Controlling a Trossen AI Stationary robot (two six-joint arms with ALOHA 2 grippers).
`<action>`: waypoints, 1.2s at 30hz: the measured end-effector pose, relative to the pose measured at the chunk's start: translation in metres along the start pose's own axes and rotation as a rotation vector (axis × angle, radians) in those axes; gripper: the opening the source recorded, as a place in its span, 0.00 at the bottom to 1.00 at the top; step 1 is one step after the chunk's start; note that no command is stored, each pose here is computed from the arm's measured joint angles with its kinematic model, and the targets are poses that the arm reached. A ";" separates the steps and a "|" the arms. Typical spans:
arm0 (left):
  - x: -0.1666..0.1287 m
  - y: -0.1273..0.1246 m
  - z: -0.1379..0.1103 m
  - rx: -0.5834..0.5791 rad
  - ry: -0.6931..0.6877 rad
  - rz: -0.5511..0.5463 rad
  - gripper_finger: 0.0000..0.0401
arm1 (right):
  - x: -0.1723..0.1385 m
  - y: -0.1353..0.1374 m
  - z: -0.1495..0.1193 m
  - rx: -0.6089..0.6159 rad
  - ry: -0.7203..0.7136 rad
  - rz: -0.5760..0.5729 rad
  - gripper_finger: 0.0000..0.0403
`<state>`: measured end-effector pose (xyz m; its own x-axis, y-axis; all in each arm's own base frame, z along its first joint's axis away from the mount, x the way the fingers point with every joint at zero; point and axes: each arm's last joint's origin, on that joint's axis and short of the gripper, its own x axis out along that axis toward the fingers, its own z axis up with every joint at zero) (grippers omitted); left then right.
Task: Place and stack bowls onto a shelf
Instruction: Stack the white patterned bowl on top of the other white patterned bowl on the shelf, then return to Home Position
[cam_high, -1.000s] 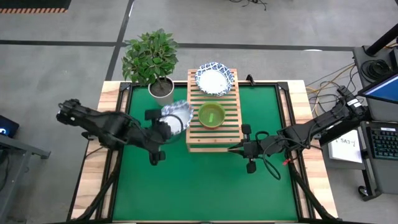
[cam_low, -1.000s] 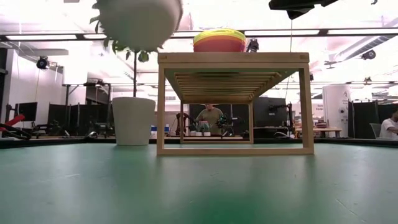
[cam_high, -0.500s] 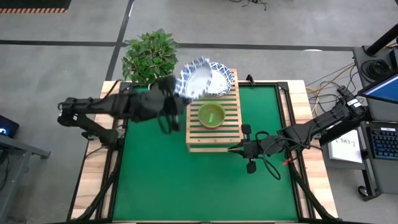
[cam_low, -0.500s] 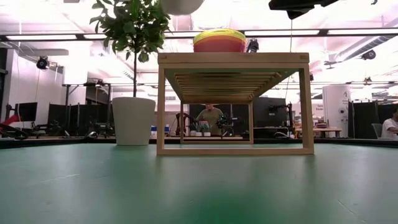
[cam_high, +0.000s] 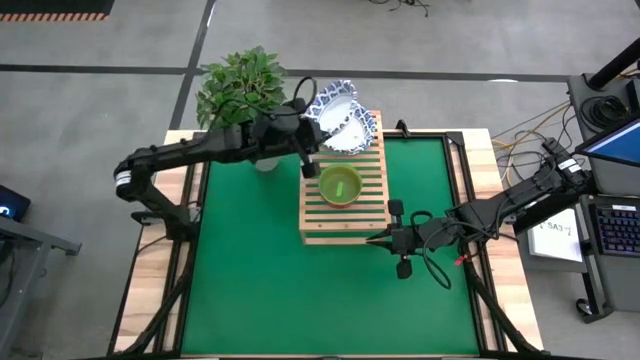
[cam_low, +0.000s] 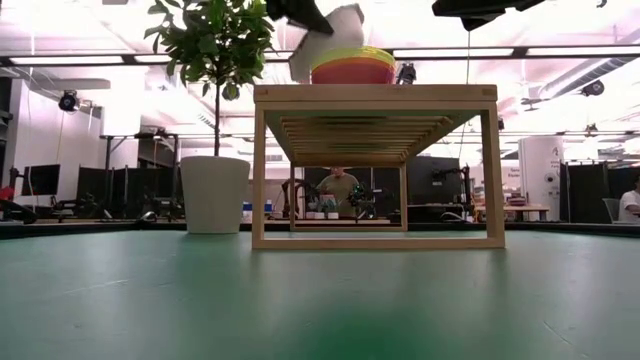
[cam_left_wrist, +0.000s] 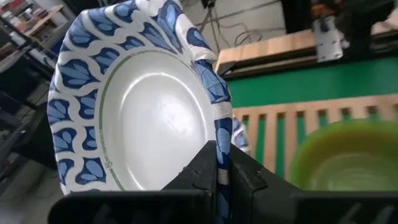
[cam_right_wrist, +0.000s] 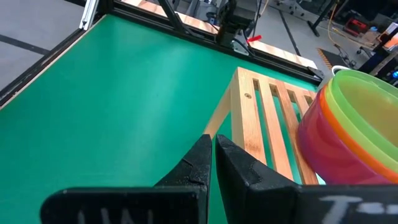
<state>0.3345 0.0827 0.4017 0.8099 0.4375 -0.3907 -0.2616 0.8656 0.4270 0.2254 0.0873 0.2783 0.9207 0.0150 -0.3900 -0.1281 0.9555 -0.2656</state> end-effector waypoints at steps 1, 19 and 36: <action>0.004 0.001 -0.002 0.003 0.008 0.004 0.00 | 0.000 0.000 0.000 0.000 0.000 0.000 0.03; 0.053 0.005 -0.020 -0.003 0.059 0.042 0.15 | 0.000 0.000 -0.001 -0.002 0.004 0.001 0.03; 0.029 -0.009 -0.017 -0.067 0.114 -0.077 0.33 | 0.000 0.000 -0.002 -0.009 0.007 0.001 0.03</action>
<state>0.3513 0.0916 0.3722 0.7650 0.3909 -0.5119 -0.2387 0.9102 0.3384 0.2251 0.0872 0.2767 0.9179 0.0134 -0.3965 -0.1320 0.9528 -0.2734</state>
